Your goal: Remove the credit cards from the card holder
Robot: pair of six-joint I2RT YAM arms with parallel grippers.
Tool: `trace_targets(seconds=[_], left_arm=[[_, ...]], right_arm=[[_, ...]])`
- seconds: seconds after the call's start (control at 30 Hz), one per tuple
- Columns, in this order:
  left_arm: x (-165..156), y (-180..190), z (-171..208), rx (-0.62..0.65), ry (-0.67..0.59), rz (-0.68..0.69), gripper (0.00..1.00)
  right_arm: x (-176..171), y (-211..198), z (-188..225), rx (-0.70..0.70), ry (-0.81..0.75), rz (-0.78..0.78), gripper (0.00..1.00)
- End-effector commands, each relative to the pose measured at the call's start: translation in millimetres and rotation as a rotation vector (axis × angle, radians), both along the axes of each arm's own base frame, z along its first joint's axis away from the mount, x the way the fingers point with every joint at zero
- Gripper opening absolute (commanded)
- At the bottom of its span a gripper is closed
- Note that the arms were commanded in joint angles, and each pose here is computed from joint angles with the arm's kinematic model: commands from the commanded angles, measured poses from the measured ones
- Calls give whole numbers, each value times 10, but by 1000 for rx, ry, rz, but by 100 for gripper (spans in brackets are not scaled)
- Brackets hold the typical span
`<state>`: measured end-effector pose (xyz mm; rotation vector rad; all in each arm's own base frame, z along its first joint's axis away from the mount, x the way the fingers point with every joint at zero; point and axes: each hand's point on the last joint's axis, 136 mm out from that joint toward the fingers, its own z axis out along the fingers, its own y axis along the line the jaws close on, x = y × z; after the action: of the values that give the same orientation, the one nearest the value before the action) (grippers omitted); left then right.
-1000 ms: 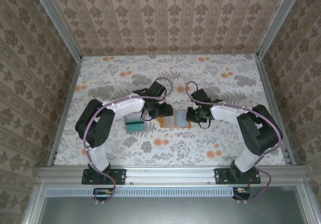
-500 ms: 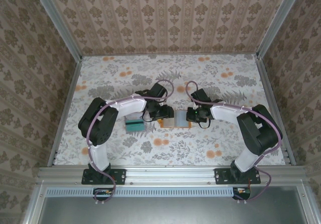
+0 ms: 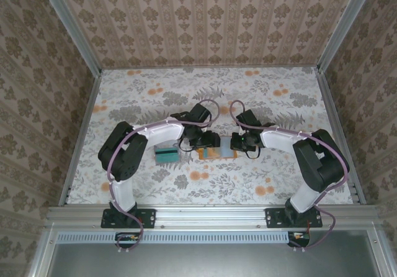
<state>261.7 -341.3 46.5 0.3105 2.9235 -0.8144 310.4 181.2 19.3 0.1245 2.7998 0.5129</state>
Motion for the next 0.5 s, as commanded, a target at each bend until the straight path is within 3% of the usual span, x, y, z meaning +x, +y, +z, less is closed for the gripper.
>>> trace_targets(seconds=[0.0,0.1,0.47], left_arm=[[36,-128,127,-40,-28,-35,72],[37,-125,158,-37,-35,-38,86],[23,-192,259,-33,-58,-70,100]], right_arm=[[-86,-16,-88,-23,40,8,13],[-95,-22,-97,-26,42,9,13],[-93,-23,-80,-24,38,6,13]])
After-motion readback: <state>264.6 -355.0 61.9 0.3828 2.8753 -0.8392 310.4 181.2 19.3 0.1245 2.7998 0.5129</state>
